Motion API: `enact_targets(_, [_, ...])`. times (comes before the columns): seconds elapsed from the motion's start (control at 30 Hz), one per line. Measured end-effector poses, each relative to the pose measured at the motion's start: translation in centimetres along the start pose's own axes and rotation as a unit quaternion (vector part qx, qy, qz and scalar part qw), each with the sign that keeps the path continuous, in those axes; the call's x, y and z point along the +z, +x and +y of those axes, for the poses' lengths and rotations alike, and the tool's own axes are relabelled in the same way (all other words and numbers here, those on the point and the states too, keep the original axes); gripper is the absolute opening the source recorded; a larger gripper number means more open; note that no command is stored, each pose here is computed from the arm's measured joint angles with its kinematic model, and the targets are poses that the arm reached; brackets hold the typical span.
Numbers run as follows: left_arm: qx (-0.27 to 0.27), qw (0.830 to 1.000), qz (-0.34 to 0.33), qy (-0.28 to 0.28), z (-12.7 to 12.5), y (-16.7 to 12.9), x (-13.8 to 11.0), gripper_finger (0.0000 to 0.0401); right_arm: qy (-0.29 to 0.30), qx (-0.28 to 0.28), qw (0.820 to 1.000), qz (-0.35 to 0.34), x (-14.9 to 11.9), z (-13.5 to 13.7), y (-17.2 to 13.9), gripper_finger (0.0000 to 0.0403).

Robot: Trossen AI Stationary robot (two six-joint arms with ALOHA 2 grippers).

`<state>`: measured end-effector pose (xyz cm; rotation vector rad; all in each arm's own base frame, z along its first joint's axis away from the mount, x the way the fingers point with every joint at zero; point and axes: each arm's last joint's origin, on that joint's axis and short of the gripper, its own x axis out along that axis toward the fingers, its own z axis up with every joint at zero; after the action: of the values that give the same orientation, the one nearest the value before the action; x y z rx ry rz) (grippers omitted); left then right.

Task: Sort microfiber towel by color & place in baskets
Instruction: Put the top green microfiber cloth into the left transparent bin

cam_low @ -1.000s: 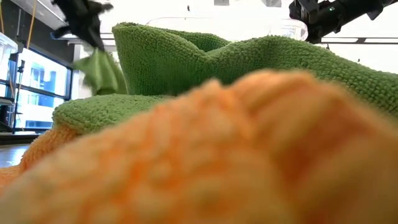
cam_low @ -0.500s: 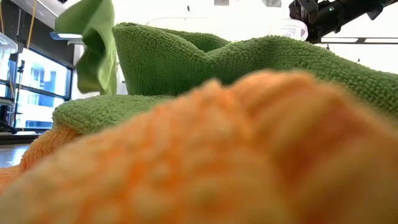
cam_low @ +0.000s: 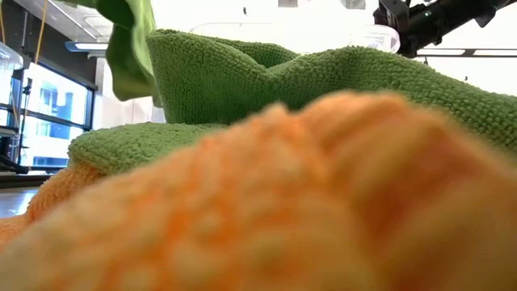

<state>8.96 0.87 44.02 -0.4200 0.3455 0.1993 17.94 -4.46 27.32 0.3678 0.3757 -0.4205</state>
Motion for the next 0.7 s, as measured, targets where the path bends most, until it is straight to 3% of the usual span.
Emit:
enact_targets(0.33, [-0.046, 0.996, 0.066, 0.045, -3.4, 3.5, -0.9, 0.0, 0.013, -0.008, 1.0, 0.011, -0.2, 0.0, 0.4, 0.0])
enact_targets(0.7, [-0.122, 0.988, 0.084, 0.034, -6.7, 1.8, -2.1, 0.0, 0.006, -0.048, 0.998, 0.034, -0.8, -0.4, 0.5, 0.0])
